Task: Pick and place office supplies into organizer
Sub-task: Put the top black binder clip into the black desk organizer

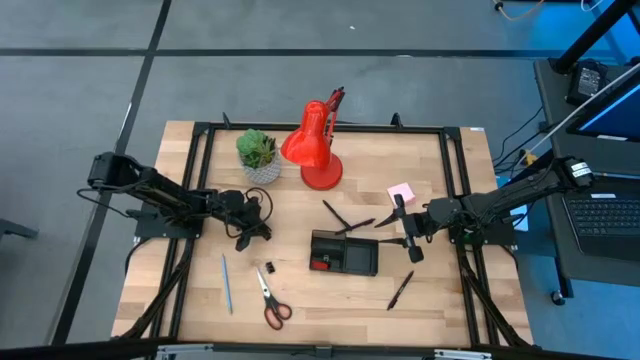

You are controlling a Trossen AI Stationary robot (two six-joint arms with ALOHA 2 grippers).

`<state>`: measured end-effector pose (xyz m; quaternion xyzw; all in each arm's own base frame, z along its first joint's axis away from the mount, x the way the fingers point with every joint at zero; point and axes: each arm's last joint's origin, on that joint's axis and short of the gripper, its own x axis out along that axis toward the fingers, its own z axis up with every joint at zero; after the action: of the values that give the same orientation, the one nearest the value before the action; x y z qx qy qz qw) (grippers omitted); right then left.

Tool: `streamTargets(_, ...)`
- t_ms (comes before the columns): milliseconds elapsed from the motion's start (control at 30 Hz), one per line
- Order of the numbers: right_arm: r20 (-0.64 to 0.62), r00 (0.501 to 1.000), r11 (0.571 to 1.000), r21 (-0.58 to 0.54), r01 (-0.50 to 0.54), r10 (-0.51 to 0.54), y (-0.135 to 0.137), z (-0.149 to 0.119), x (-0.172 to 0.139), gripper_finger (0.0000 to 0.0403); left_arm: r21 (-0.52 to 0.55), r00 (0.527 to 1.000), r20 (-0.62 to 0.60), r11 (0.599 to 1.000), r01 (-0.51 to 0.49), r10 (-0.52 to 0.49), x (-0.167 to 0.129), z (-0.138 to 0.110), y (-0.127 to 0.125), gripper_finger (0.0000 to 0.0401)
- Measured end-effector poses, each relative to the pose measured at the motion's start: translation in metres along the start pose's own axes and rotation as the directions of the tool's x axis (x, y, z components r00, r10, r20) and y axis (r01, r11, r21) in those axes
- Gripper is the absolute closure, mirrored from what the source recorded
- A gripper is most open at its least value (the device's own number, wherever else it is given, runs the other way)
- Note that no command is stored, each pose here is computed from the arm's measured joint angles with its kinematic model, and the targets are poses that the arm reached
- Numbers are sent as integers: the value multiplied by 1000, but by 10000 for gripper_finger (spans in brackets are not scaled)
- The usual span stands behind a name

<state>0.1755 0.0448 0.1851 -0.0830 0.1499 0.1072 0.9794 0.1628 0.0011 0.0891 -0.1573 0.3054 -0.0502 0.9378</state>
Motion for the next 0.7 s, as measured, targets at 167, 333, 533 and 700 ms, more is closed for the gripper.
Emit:
streamTargets(167,0,1000,1000,0,0,0,0,0,0,205,32,999,35,1000,1,-2,0,3,-1,376)
streamTargets(333,0,1000,1000,0,0,0,0,0,0,205,41,997,70,999,5,-8,0,6,-1,397)
streamTargets(533,0,1000,1000,0,0,0,0,0,0,205,57,992,111,997,52,-58,1,16,-5,398)
streamTargets(700,0,1000,1000,1,0,0,0,0,0,205,97,978,167,989,108,-123,5,37,-13,398)
